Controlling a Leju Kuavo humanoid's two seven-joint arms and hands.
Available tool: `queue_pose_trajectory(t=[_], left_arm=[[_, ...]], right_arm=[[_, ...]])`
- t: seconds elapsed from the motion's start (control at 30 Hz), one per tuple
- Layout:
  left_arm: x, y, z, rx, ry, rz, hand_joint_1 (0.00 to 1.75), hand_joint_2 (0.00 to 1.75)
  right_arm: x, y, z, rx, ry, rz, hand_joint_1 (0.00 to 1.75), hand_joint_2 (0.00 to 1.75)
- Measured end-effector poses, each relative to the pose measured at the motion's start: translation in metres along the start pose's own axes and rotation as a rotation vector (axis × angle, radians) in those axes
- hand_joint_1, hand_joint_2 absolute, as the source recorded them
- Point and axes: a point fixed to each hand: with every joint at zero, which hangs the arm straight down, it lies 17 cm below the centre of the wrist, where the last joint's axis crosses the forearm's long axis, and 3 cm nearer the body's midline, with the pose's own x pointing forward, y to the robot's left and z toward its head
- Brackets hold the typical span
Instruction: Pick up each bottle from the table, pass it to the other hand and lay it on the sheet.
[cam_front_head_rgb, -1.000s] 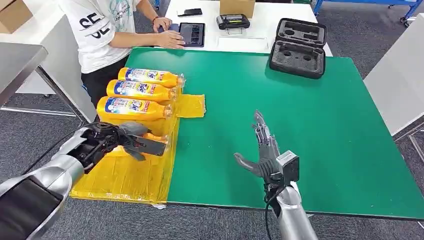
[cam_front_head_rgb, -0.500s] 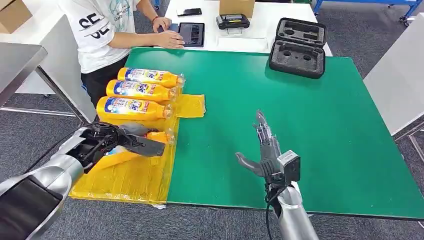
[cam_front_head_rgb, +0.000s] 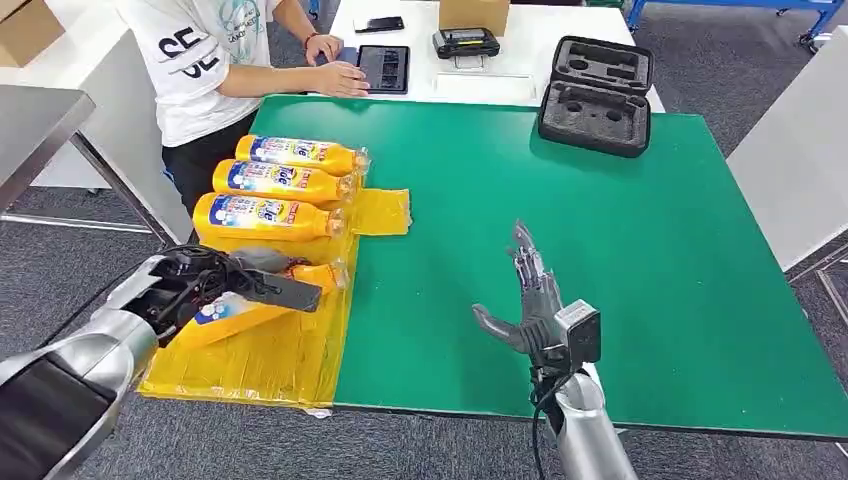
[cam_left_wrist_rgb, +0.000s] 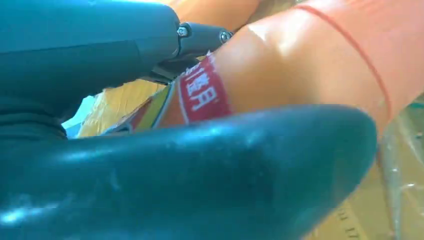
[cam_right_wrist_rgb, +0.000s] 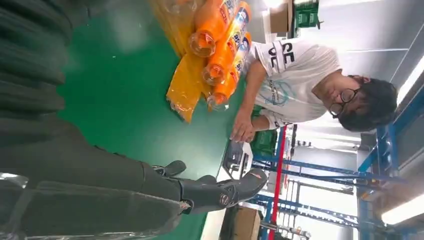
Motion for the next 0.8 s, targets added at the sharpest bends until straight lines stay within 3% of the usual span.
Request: queue_pose_trajectory(t=[0.17,0.37,0.6,0.8], left_arm=[[-0.001,-0.003,0.000,0.004,-0.008,-0.004,0.00,0.00],[0.028,-0.002,0.015,-0.031,-0.192,0.142,0.00,0.00],[0.048,0.030,0.037,0.009,-0.319,0.232,0.00,0.00],[0.056,0.057,0.037,0.122,-0.336,0.232,0.00,0.00]], right_arm=[[-0.003,-0.002,0.001,-0.008,0.012,0.002,0.00,1.75],[-0.012,-0.010,0.005,-0.026,0.053,0.012,0.00,1.75],[-0.016,-0.017,0.008,-0.043,0.074,-0.001,0.00,1.75],[-0.023,-0.018,0.018,-0.053,0.102,-0.006,0.00,1.75]])
